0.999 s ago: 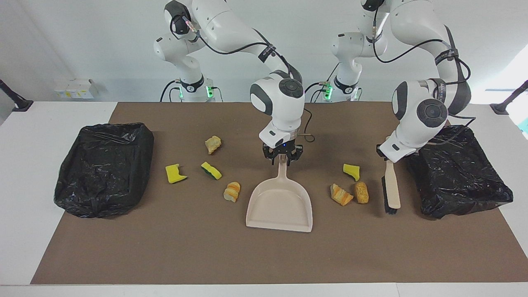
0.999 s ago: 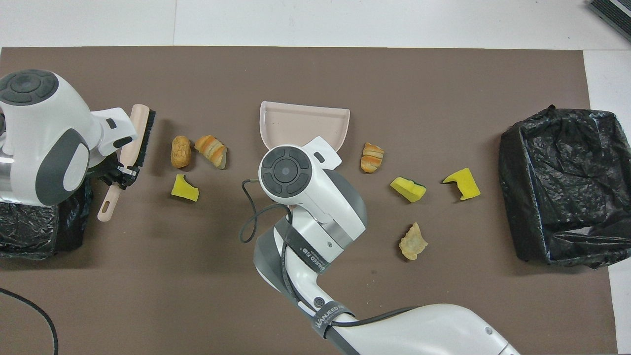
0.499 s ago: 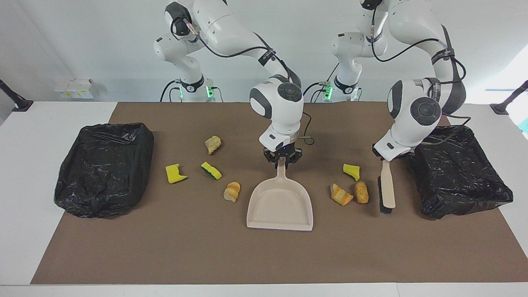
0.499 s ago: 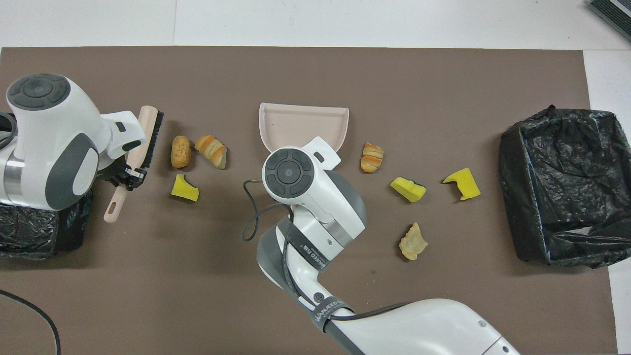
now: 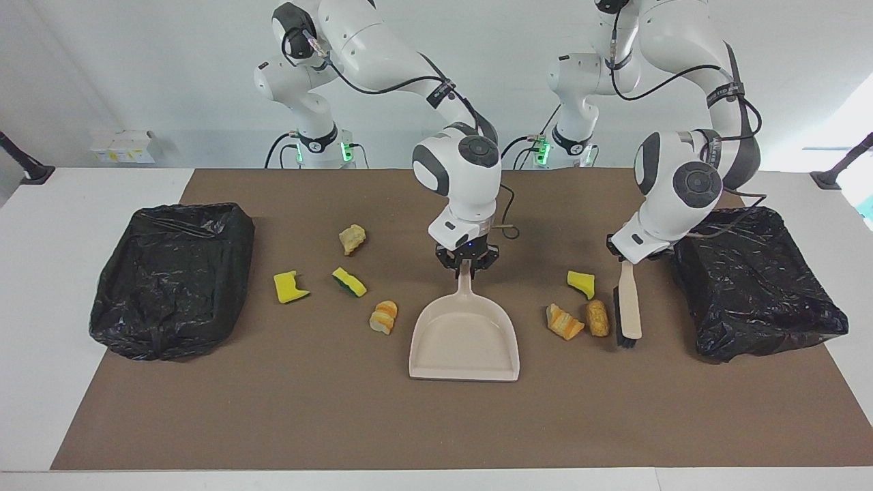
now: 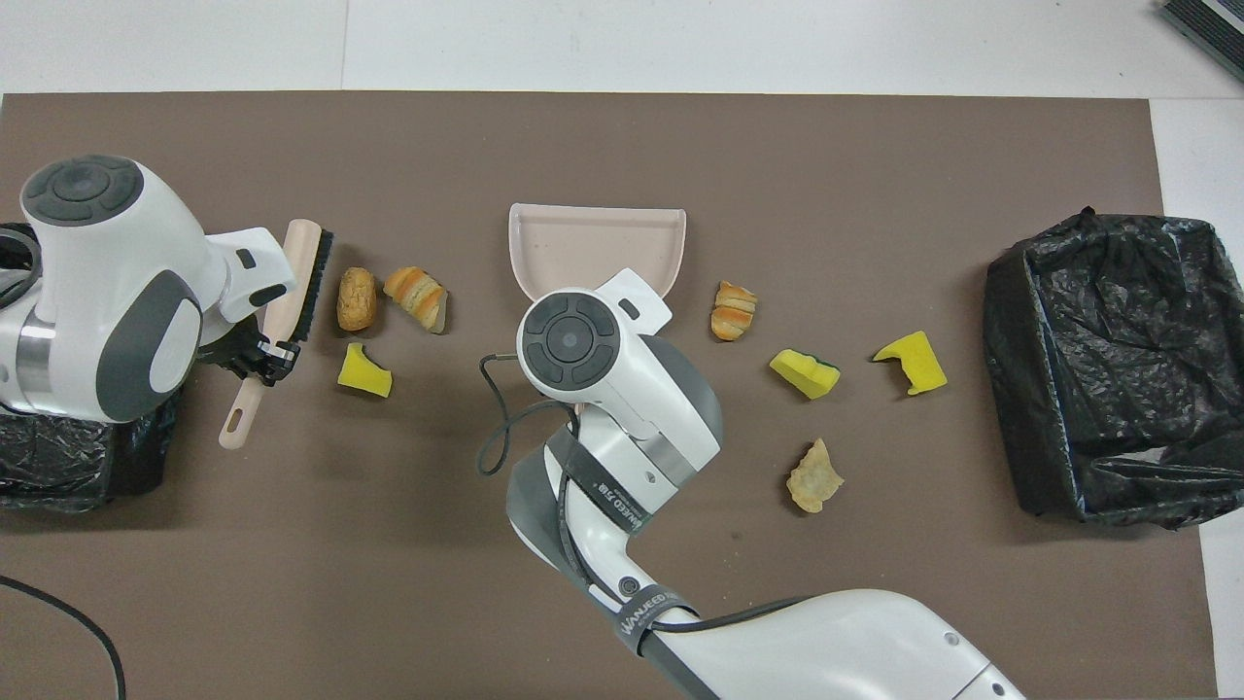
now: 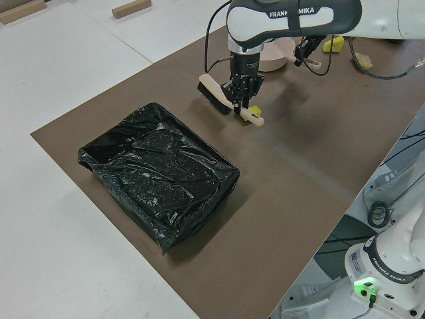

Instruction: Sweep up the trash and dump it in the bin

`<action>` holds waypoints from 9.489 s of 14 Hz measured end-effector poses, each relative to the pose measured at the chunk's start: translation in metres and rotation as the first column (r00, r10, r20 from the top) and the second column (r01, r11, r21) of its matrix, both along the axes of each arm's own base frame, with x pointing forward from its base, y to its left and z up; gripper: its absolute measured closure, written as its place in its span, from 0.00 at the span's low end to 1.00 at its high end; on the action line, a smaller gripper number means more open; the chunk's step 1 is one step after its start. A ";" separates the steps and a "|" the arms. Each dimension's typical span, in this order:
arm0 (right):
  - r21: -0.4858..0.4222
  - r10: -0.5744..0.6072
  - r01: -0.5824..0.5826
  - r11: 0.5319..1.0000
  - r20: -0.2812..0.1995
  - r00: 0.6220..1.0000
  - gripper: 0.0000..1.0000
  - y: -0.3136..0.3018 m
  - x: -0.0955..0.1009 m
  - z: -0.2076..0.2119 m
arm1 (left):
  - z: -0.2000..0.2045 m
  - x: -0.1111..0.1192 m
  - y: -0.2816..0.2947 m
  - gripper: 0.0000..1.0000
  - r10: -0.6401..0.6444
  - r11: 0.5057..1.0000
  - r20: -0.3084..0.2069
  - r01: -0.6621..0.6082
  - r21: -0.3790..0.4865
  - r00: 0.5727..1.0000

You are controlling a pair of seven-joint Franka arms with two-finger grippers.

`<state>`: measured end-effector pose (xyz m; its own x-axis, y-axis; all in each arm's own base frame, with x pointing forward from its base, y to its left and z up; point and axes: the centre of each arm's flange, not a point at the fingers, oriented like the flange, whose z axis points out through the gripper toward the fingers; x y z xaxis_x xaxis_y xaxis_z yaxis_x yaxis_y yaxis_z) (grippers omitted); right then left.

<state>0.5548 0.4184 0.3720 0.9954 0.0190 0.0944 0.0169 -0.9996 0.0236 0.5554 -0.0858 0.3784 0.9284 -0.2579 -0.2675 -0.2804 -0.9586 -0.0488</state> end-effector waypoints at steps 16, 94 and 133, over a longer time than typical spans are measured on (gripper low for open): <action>0.049 0.876 -0.901 0.430 -0.263 0.404 0.68 -0.160 0.023 0.053 | 0.057 -0.005 -0.016 0.74 0.160 0.986 0.020 -0.159 -0.047 0.987; 0.009 0.961 -0.996 0.094 -0.260 0.088 0.68 -0.147 0.008 0.015 | 0.058 -0.109 -0.232 0.74 -0.107 0.979 0.078 0.118 -0.164 0.991; -0.011 0.979 -1.000 0.013 -0.203 0.015 0.68 -0.261 0.043 0.076 | 0.002 -0.288 -0.307 0.74 0.261 0.960 -0.028 -0.262 -0.102 0.965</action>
